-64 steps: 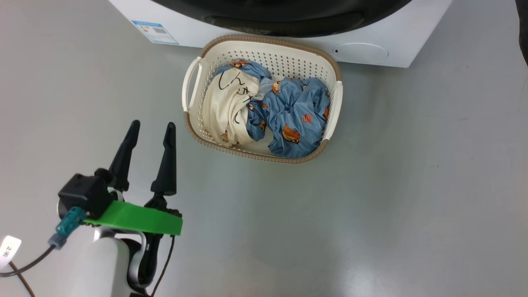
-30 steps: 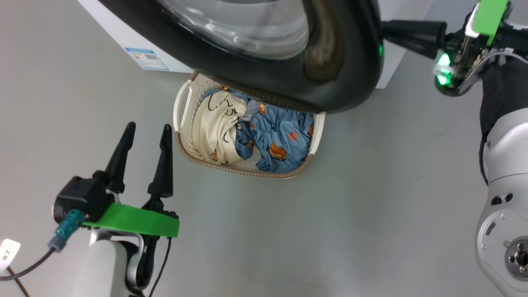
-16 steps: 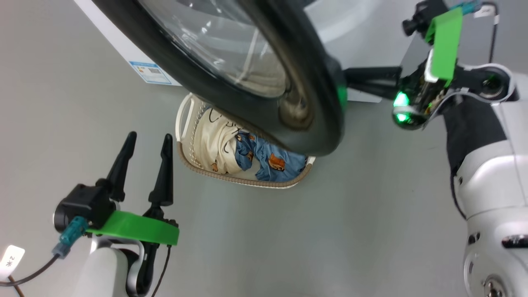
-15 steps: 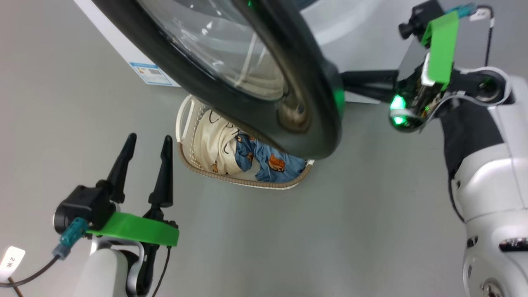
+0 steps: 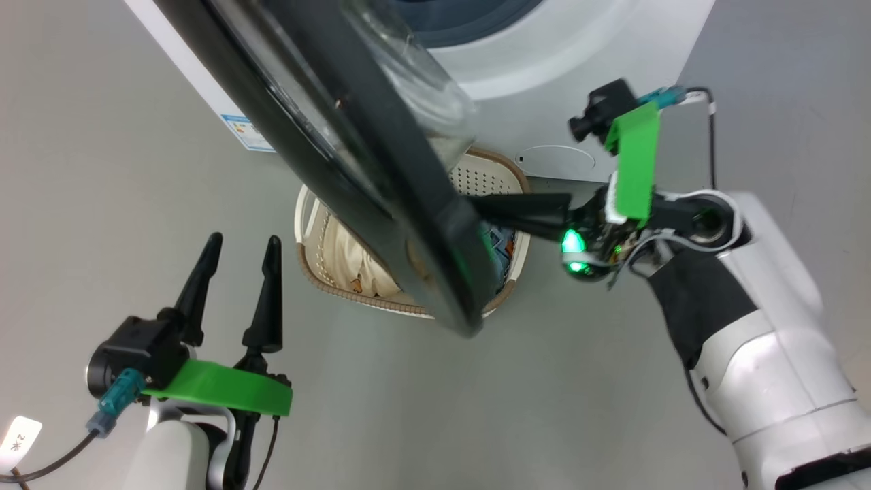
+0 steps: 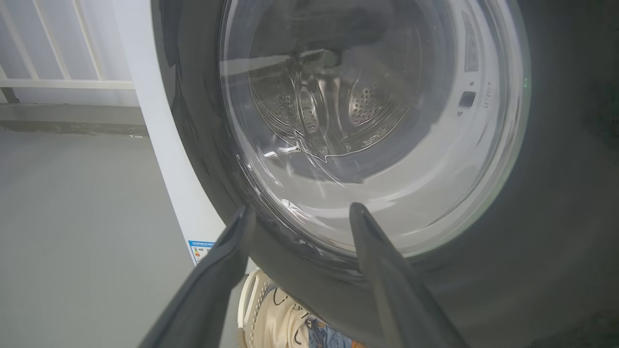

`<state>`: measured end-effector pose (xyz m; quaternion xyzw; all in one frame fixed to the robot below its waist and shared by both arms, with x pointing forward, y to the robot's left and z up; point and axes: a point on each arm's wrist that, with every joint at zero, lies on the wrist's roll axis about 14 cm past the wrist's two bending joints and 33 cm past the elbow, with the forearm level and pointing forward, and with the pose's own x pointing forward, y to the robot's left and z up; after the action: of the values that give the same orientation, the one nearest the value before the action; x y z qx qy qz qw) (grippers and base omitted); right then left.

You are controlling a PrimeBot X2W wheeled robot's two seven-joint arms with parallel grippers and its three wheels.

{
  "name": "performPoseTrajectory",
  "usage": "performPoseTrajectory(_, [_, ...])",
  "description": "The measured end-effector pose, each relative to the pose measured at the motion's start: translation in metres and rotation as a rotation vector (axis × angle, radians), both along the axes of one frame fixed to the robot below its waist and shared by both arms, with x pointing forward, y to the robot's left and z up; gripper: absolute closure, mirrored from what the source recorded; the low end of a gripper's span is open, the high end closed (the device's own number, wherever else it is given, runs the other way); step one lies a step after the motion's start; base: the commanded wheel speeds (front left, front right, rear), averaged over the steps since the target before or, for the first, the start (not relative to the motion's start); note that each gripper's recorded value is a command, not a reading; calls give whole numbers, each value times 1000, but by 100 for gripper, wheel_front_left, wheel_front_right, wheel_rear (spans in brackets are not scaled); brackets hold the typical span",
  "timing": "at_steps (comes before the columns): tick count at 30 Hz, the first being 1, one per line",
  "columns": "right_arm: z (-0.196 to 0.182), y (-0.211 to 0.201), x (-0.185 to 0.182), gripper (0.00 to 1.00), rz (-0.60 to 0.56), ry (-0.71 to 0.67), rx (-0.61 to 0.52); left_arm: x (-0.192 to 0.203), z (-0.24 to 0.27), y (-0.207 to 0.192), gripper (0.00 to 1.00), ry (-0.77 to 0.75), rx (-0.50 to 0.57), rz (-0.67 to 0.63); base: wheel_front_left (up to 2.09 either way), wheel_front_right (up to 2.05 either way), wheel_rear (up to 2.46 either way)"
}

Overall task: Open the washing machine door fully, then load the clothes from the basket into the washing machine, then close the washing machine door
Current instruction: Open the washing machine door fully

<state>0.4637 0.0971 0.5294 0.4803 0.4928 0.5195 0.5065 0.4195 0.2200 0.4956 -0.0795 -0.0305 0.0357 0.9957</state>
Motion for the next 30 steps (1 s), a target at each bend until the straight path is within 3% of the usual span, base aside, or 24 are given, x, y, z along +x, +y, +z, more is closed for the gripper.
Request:
performPoseTrajectory(19, [-21,48,-57,100,136,64,-13,-2,-2,3,0,9,4,7,0,0,0])
performPoseTrajectory(30, [-17,53,-70,100,132,80,-16,-5,3,4,0,-5,2,13,0,0,0])
